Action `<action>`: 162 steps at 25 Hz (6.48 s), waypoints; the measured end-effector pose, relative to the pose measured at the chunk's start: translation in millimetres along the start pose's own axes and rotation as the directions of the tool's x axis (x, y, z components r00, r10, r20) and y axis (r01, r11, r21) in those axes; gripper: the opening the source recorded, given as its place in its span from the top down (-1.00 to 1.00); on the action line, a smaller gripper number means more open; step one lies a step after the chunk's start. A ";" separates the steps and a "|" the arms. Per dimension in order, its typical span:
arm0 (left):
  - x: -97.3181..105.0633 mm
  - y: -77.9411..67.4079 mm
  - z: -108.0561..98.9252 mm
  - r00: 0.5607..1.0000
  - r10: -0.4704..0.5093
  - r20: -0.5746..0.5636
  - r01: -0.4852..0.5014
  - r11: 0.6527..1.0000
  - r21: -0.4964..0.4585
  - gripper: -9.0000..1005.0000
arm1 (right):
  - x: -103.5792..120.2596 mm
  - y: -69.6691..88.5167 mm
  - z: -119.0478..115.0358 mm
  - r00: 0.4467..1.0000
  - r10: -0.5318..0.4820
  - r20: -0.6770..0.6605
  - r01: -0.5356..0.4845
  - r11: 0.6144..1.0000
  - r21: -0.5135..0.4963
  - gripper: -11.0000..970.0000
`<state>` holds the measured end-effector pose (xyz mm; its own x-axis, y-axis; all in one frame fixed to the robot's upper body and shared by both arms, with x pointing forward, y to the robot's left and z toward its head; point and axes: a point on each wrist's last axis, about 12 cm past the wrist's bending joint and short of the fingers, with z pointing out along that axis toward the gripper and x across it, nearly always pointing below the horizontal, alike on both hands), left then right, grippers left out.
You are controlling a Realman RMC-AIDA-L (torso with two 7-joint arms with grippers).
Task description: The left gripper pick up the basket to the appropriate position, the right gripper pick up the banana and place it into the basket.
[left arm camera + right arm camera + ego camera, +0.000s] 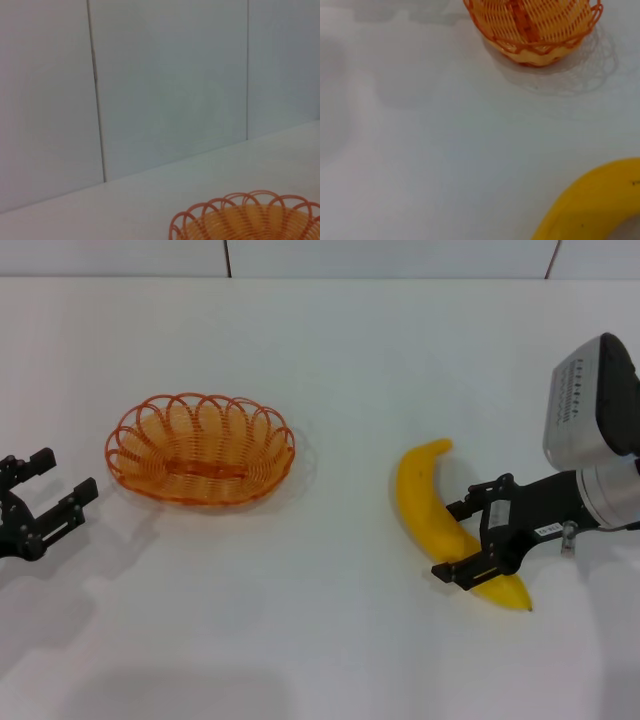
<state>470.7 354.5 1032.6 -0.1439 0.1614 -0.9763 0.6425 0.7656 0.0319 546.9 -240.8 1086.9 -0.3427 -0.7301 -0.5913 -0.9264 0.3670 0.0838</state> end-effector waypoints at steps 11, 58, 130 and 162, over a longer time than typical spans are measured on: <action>-0.1 0.7 0.0 1.000 -0.001 0.001 0.001 1.000 -0.007 -0.30 | -1.7 -0.4 -0.7 1.000 0.016 0.009 -0.016 1.000 -0.001 -0.58; -5.4 0.6 11.0 1.000 0.020 0.009 -0.020 1.000 0.020 -0.30 | -140.3 46.9 95.5 0.838 -0.492 0.236 0.413 0.854 0.315 -0.01; -7.3 0.1 13.5 0.999 0.022 0.027 -0.022 1.000 0.016 -0.29 | -4.4 -11.9 29.3 0.903 -0.099 0.417 0.079 0.995 0.065 -0.72; 13.1 -5.1 7.6 0.998 -0.011 -0.065 0.011 1.000 -0.012 -0.29 | 2.6 -10.1 29.8 0.906 -0.083 0.414 0.061 0.996 0.067 -0.72</action>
<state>471.2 348.0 1018.0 -0.1996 0.1927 -0.9607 0.6321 0.7745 0.0240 560.0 -229.2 1060.5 -0.1694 -0.4534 -0.8751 -0.9331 0.3596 -0.0057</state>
